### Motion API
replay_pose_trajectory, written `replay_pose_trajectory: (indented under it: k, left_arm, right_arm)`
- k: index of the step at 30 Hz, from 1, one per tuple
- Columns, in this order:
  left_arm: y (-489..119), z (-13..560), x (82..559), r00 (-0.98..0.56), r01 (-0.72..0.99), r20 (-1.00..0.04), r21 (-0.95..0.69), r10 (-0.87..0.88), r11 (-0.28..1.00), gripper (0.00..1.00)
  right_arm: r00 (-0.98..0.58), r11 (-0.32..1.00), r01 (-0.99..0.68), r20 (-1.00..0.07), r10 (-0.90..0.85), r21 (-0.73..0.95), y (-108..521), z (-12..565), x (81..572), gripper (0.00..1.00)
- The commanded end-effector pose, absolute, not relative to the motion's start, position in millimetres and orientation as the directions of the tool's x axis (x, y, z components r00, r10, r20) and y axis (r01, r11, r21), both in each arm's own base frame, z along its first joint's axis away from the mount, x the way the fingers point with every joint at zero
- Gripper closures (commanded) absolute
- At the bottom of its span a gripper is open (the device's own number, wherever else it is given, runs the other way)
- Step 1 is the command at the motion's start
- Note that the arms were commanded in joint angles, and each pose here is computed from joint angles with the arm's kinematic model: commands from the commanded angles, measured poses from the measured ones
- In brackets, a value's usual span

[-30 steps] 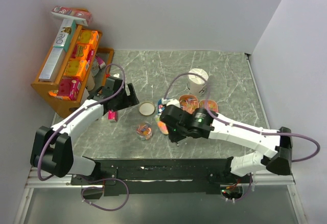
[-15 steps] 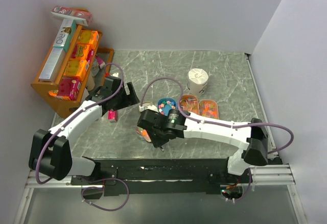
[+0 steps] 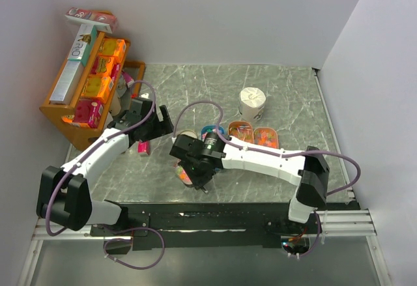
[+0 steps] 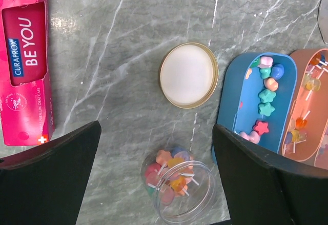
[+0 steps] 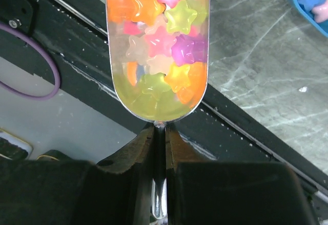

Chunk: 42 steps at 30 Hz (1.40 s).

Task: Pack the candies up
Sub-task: Place the fake candies in the packing bottle.

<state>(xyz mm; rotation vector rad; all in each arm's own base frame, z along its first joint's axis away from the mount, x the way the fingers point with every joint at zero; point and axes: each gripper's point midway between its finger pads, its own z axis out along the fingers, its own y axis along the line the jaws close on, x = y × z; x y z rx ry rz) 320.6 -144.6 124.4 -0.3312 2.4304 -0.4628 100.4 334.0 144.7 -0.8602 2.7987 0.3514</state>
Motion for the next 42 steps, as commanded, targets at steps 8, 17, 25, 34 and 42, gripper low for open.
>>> replay_pose_trajectory:
  k: [8,17,25,34,42]
  left_arm:
    - [-152,133,333,-0.770,-0.108,-0.511,-0.487,-0.383,0.867,0.04]
    - [-148,131,335,-0.766,-0.123,-0.500,-0.504,-0.404,0.855,0.03]
    - [-147,131,335,-0.764,-0.128,-0.498,-0.506,-0.411,0.853,0.04]
    - [-149,129,335,-0.767,-0.128,-0.489,-0.519,-0.417,0.845,0.04]
    - [-149,129,335,-0.767,-0.127,-0.485,-0.527,-0.420,0.840,0.04]
  right_arm:
    - [-0.855,0.830,-0.516,-0.178,-0.487,0.212,333,157,112,1.00]
    - [-0.869,0.846,-0.492,-0.063,-0.490,0.205,317,151,111,1.00]
    - [-0.870,0.852,-0.486,-0.018,-0.492,0.193,311,151,112,1.00]
    - [-0.869,0.851,-0.488,-0.016,-0.495,0.193,316,153,117,1.00]
    - [-0.870,0.854,-0.484,-0.002,-0.493,0.189,318,155,119,1.00]
